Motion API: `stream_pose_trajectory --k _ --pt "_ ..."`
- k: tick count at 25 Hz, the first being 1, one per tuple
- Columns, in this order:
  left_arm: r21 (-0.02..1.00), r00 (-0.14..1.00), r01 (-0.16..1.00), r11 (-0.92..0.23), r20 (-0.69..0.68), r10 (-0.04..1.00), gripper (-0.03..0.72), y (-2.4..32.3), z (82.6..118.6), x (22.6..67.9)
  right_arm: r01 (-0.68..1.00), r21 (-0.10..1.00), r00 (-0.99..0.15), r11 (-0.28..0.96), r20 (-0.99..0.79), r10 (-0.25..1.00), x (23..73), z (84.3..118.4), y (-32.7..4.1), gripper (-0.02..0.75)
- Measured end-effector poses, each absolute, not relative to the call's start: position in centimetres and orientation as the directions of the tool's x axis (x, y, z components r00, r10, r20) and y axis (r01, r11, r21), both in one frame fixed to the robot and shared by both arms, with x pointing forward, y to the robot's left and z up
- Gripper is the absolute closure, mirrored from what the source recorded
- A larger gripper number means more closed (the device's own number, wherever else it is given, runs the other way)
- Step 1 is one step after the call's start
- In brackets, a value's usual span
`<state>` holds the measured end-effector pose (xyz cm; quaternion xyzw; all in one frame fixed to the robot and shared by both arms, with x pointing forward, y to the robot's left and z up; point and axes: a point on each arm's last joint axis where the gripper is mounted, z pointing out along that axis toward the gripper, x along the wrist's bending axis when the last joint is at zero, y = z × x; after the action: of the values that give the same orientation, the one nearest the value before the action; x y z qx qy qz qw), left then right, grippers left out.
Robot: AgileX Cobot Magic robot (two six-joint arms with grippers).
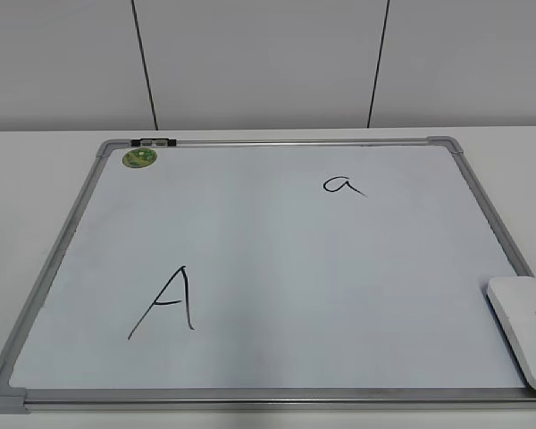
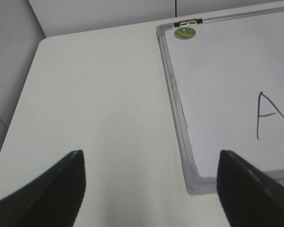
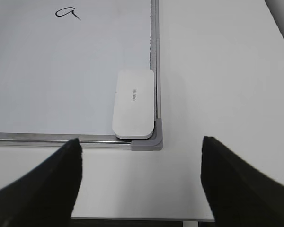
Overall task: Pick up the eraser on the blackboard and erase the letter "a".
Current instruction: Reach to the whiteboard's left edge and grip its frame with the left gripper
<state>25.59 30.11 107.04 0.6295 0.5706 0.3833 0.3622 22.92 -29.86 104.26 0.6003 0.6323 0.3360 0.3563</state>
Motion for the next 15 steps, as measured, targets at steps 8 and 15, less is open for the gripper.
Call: stream_pose_trajectory --k 8,15 --pt "0.874 0.056 0.478 -0.086 0.068 0.996 0.078 29.9 107.5 34.1 0.52 0.853 -0.025 0.054 -0.047 0.999 22.9 104.3 -29.9 0.157" --pt "0.763 0.063 0.642 -0.07 0.039 0.997 0.088 29.7 105.8 41.7 0.52 0.853 -0.025 0.054 -0.047 0.999 22.9 104.3 -29.9 0.157"
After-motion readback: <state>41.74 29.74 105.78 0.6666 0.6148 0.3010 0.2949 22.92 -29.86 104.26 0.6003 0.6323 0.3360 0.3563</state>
